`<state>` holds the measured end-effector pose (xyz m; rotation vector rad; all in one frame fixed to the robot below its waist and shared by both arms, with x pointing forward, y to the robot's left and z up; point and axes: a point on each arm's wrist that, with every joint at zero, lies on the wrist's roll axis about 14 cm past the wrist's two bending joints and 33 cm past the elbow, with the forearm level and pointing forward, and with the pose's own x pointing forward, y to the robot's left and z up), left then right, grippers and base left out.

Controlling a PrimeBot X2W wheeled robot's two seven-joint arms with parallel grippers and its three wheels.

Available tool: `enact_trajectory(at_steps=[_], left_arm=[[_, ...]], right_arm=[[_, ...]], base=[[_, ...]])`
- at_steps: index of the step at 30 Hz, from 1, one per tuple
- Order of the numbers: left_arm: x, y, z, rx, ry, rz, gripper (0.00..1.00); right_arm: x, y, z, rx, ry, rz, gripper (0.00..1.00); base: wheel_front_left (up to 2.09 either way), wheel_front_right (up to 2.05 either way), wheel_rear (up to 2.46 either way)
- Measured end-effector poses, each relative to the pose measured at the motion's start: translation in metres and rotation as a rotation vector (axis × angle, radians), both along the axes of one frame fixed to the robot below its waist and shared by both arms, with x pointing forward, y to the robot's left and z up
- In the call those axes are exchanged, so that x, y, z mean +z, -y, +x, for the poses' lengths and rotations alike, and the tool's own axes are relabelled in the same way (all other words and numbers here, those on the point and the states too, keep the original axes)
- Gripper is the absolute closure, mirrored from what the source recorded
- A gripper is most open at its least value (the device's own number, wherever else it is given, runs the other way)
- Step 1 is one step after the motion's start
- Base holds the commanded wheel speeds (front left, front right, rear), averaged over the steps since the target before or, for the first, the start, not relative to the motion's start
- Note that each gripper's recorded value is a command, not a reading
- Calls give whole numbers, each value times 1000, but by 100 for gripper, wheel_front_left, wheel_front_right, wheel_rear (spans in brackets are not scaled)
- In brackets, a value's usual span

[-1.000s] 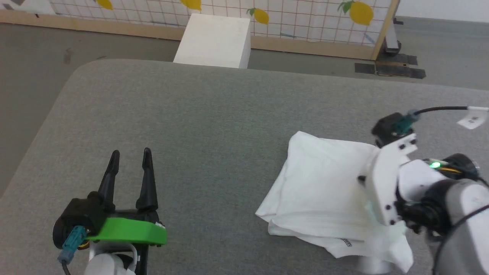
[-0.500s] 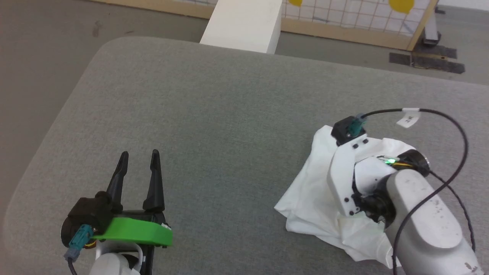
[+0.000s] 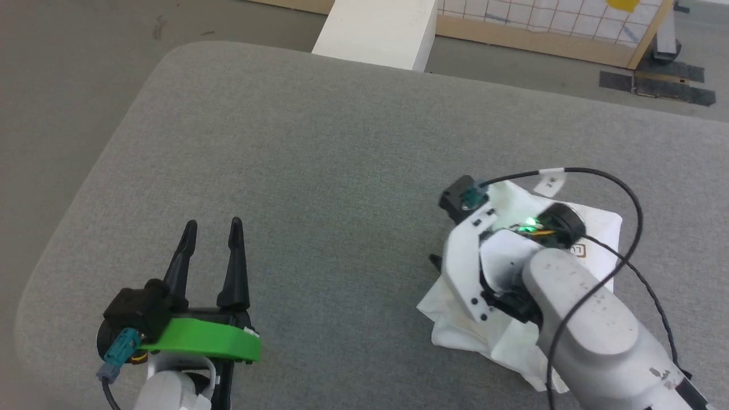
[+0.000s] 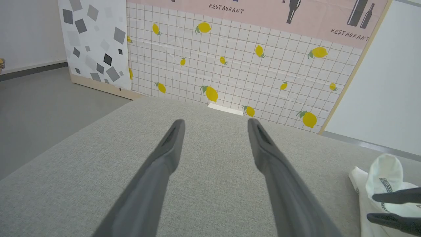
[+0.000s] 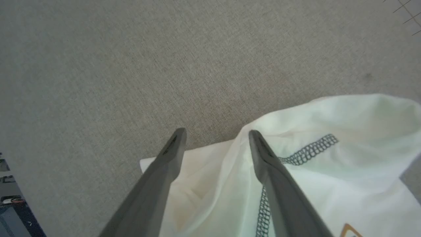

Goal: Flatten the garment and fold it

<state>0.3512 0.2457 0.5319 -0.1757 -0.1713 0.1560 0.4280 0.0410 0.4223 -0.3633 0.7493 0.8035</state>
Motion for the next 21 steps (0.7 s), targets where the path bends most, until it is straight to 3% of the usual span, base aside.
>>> enact_trajectory(at_steps=[7,11,12,13,15,18,21], left_arm=[[5,6,5,-21,21,-5,0],[10,10,8,-34,38,0,0],[12,12,9,-40,44,3,0],[18,18,11,-56,62,23,0],[21,23,14,-72,71,34,0],[25,33,19,-103,85,37,0],[27,41,23,-128,91,35,0]], right_arm=[[40,-26,-1,73,122,116,0],[73,-19,8,18,180,233,0],[80,-6,16,-21,198,243,0],[91,48,38,-169,234,221,0],[83,90,42,-276,207,166,0],[55,143,25,-395,104,45,0],[33,166,1,-458,-5,-7,0]], base=[[0,0,0],[0,0,0],[0,0,0],[0,0,0],[0,0,0],[0,0,0],[0,0,0]])
